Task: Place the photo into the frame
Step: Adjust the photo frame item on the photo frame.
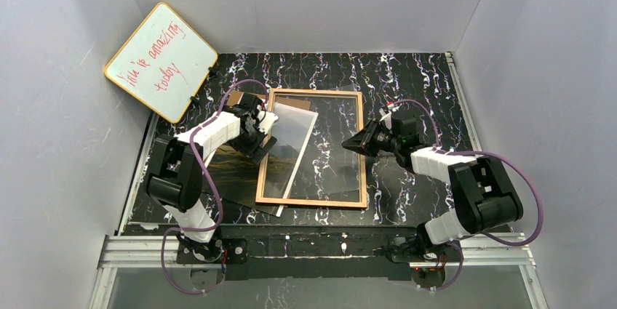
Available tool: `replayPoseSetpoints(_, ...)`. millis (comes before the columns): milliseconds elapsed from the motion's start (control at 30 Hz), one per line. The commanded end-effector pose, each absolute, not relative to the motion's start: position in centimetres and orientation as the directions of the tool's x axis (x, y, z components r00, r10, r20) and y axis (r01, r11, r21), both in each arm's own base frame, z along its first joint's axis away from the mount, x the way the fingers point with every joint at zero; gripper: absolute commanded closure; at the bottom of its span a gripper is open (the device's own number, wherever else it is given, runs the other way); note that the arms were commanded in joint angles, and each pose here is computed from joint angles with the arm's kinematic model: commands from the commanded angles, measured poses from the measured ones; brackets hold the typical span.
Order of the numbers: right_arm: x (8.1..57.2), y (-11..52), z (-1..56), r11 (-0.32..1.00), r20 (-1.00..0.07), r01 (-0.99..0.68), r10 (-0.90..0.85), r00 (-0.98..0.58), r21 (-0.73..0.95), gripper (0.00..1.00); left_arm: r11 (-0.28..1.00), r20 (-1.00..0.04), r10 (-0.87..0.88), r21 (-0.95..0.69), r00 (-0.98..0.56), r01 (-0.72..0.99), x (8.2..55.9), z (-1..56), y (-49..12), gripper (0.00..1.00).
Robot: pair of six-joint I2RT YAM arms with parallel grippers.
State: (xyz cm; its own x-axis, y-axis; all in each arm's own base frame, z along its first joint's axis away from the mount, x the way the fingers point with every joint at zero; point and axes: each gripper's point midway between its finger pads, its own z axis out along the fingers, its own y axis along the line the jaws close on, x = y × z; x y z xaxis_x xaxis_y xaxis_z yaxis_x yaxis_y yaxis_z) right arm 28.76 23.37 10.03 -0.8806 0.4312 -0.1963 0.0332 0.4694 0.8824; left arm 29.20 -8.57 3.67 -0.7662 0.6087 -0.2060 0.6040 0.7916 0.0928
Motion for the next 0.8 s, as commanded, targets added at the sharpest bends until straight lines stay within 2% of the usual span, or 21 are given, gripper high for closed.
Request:
replayPoseSetpoints(0, 30.5, 24.0, 11.4, 0.488, -0.272, -0.04, 0.415, -0.868, 0.872, 0.74, 0.786, -0.222, 0.609, 0.038, -0.761, 0.617, 28.2, 4.1, -9.5, 0.17)
replayPoseSetpoints(233, 31.0, 24.1, 10.8, 0.541, -0.308, -0.057, 0.386, -0.87, 0.839, 0.59, 0.786, -0.22, 0.61, 0.051, -0.761, 0.616, 28.2, 4.0, -9.2, 0.17)
replayPoseSetpoints(433, 30.9, 24.3, 11.9, 0.506, -0.342, -0.11, 0.392, -0.854, 0.855, 0.61, 0.787, -0.218, 0.61, 0.058, -0.762, 0.614, 28.2, 4.0, -9.1, 0.17)
replayPoseSetpoints(500, 30.8, 24.3, 12.7, 0.488, -0.36, -0.136, 0.401, -0.842, 0.862, 0.65, 0.789, -0.221, 0.608, 0.058, -0.762, 0.612, 28.3, 4.0, -9.2, 0.17)
replayPoseSetpoints(667, 30.7, 24.4, 15.1, 0.444, -0.419, -0.219, 0.425, -0.802, 0.869, 0.87, 0.796, -0.225, 0.598, 0.053, -0.769, 0.604, 28.5, 4.3, -9.1, 0.17)
replayPoseSetpoints(767, 30.4, 24.5, 16.2, 0.417, -0.44, -0.258, 0.431, -0.788, 0.871, 0.94, 0.803, -0.228, 0.586, 0.034, -0.778, 0.595, 28.6, 4.4, -9.3, 0.18)
